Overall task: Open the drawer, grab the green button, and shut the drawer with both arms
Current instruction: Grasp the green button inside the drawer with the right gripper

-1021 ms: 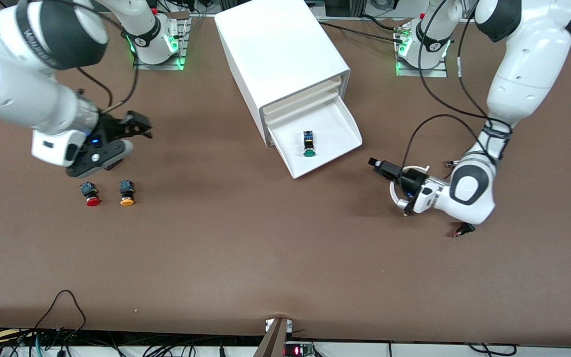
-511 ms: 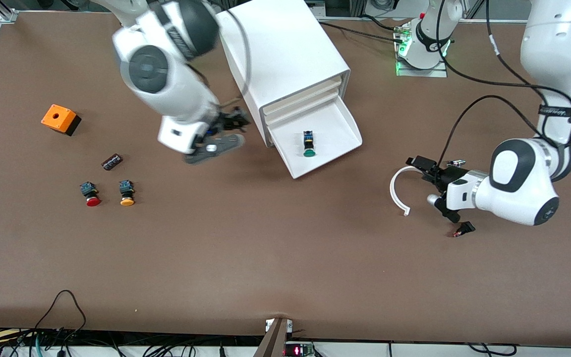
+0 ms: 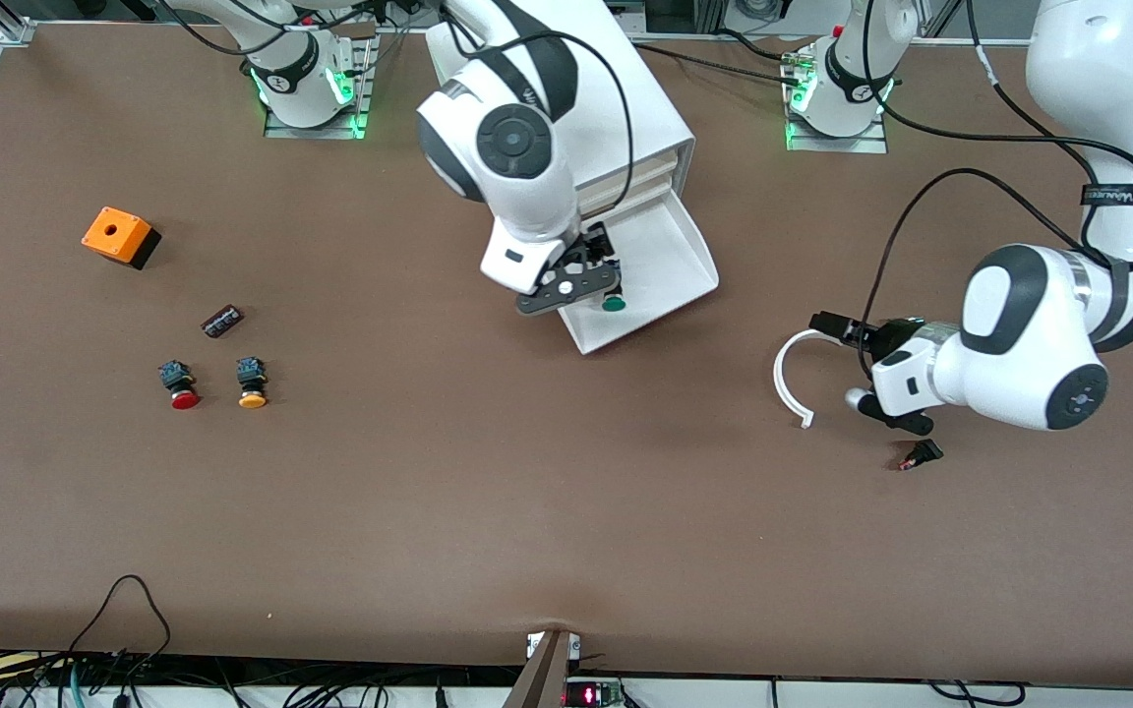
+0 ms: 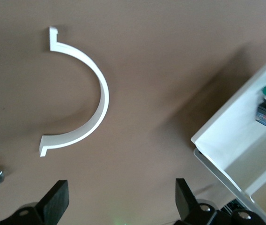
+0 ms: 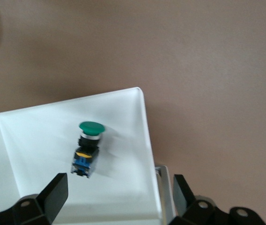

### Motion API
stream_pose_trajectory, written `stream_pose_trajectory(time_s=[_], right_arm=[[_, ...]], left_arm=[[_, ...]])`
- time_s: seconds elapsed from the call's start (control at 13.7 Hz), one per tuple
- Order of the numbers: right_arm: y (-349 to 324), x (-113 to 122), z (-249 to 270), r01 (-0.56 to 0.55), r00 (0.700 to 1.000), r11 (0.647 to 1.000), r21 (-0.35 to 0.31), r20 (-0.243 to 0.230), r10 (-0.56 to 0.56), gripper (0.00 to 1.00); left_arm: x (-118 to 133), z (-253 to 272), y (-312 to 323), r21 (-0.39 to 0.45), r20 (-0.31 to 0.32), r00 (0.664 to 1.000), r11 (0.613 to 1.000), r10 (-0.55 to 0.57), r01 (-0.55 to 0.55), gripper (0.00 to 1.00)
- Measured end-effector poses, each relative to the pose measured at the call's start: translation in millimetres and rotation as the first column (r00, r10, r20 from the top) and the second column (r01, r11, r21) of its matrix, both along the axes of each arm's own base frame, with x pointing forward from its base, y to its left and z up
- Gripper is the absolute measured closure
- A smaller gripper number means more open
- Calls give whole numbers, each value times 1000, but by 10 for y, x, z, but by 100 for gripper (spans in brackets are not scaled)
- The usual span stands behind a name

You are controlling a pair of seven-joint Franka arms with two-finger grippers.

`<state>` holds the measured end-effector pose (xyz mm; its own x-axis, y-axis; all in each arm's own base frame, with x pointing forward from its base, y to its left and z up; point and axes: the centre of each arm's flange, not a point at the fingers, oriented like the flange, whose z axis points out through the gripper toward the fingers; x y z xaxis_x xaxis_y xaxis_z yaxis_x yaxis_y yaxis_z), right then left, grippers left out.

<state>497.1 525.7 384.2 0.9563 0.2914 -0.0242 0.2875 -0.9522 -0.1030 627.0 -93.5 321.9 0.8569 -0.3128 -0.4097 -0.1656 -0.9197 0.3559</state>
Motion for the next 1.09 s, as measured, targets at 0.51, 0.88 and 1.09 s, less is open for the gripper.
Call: stream_pose_trajectory(time_s=[0.51,0.88,1.09], right_arm=[[558,-228,-556,86,996,995,-42,42,-84,2],[769,-480,-971,147,987,984,-97,73,-140,6],[842,-552,-1169,157,985,983,-94,81,-150,19]], left_arm=[[-32,-2,-321,256,6,978,945,210,-205,0],[-31,-124,-362,341,15,932,874,363,-346,0],[-32,-242,-361,350,2,929,870,369,-347,0]])
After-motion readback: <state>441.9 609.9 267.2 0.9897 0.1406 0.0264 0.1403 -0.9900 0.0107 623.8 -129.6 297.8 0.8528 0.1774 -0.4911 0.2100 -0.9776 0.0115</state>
